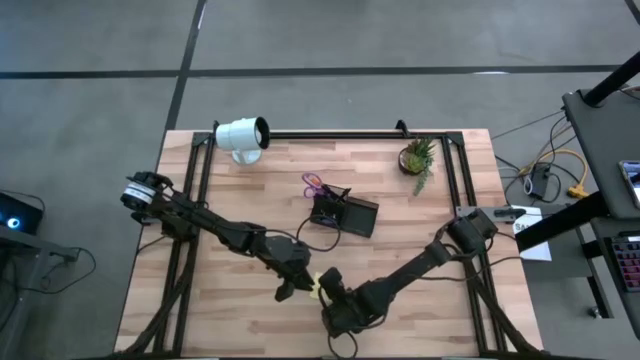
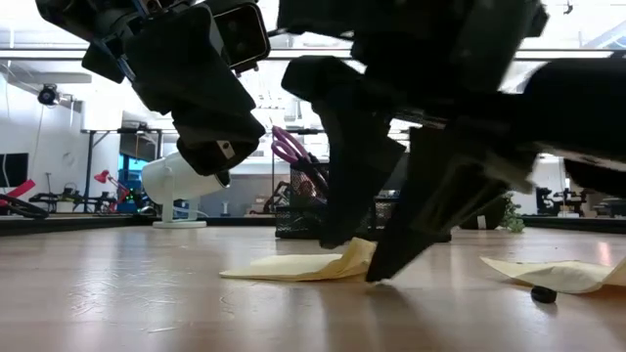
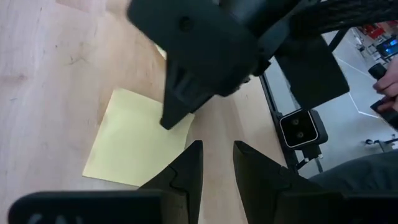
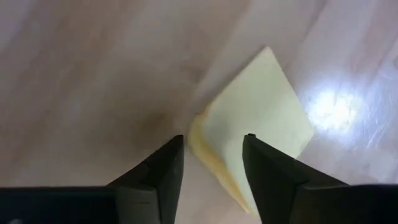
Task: Pick and place office supplies into organizer
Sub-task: Put the left yellow sticky notes into the black desk organizer
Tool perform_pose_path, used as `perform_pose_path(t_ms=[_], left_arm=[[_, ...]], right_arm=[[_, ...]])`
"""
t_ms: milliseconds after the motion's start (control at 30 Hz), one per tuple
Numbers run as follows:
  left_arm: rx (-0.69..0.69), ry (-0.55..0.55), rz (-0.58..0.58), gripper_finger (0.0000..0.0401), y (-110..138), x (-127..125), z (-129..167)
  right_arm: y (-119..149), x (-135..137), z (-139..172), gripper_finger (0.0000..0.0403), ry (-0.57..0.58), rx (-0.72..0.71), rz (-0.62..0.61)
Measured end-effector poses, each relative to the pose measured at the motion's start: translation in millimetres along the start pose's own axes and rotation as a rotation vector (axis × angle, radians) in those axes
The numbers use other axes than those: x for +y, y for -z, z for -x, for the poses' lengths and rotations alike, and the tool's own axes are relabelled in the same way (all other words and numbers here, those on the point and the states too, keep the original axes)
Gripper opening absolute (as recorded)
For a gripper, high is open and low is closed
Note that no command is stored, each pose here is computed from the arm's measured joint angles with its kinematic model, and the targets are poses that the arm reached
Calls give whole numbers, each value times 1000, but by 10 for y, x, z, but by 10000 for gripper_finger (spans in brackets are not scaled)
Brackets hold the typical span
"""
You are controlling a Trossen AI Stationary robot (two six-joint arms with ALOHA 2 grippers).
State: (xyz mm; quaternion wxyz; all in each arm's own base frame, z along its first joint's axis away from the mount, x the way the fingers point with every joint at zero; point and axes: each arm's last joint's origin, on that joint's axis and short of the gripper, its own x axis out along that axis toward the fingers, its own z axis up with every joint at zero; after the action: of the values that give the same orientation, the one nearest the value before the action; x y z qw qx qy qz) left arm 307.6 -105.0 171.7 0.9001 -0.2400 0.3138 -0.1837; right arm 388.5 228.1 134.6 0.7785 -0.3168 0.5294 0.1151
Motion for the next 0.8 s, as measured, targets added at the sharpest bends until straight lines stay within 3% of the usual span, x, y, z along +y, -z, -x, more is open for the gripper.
perform_pose_path(t_ms=[367, 600, 800], left_arm=[[-1, 3, 6, 73, 0, -6, 0], [-7, 17, 25, 73, -15, -42, 29], [-3, 16, 17, 73, -37, -122, 170]], right_arm=[[33, -272, -107, 71, -4, -5, -92], [57, -297, -154, 16, -44, -20, -101], [63, -324, -148, 9, -14, -4, -217]])
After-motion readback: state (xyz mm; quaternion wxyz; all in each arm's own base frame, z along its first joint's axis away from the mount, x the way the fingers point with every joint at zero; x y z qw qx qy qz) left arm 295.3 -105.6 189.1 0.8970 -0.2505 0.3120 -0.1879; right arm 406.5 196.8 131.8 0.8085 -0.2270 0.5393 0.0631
